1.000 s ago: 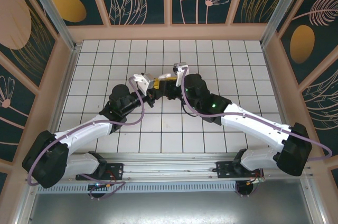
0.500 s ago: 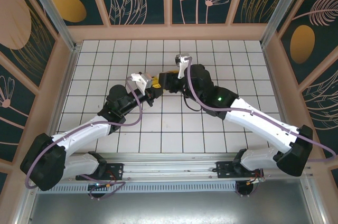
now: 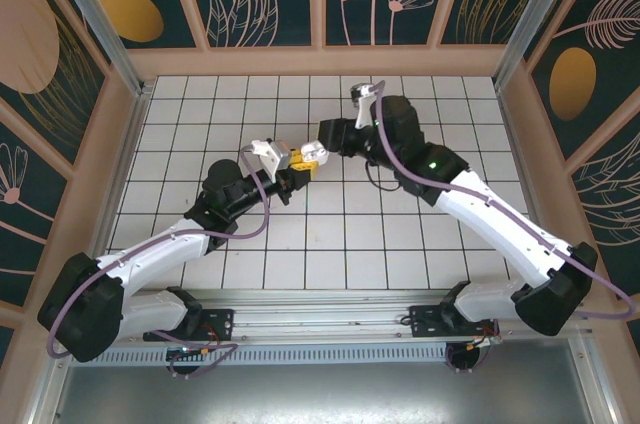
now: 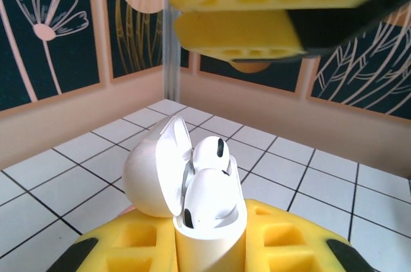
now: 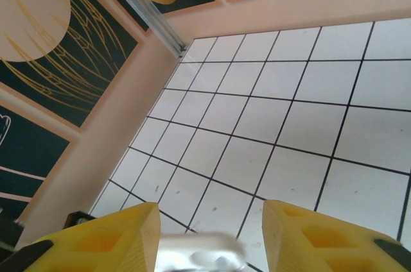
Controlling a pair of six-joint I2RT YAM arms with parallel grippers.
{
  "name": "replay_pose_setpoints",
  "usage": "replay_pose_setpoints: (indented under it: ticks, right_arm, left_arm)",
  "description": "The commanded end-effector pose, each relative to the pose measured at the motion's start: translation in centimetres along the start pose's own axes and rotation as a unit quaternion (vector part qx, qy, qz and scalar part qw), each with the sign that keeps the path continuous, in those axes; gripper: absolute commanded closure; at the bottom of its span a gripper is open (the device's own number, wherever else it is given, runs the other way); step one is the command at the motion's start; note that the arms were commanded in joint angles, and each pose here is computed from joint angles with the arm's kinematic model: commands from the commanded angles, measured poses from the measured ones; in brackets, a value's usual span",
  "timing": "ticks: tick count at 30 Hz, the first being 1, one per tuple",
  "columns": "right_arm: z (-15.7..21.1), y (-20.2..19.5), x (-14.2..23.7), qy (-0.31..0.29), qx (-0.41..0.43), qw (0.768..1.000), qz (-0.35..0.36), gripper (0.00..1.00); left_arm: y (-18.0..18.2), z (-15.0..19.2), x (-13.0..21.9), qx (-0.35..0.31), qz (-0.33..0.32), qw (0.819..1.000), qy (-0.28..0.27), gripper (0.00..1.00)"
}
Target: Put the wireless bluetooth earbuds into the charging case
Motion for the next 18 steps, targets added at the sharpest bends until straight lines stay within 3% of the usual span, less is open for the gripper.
replay_pose_setpoints:
  ticks: [1, 6, 18]
  right_arm:
    - [0.6, 0.3, 0.0, 0.061, -0.005, 0.997, -0.037, 0.53]
    - [0.6, 0.0, -0.2, 0.101, -0.025, 0.992, -0.071, 0.52]
    - [2.1, -0.7, -1.3, 0.181, -0.043, 0.976, -0.111, 0.51]
  left_arm:
    - [-0.5, -2.2, -0.4, -0.018, 0.043, 0.999, -0.022, 1.00]
    - [-1.0, -2.8, -1.1, -0.010, 0.082, 0.996, -0.025, 1.00]
    - [-1.4, -3.1, -0.9, 0.004, 0.103, 0.994, -0.033, 1.00]
Point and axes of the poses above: each hand's point on the last joint's axis, 136 mm out from that joint toward the fingers, its own x axis back along the fingers, its own y axis along the line the jaws close on, z = x × y, the point moved 6 cm from there along x, back along the fingers, and after that the axes turned 13 degrees about -x, right-handed, at the moved point
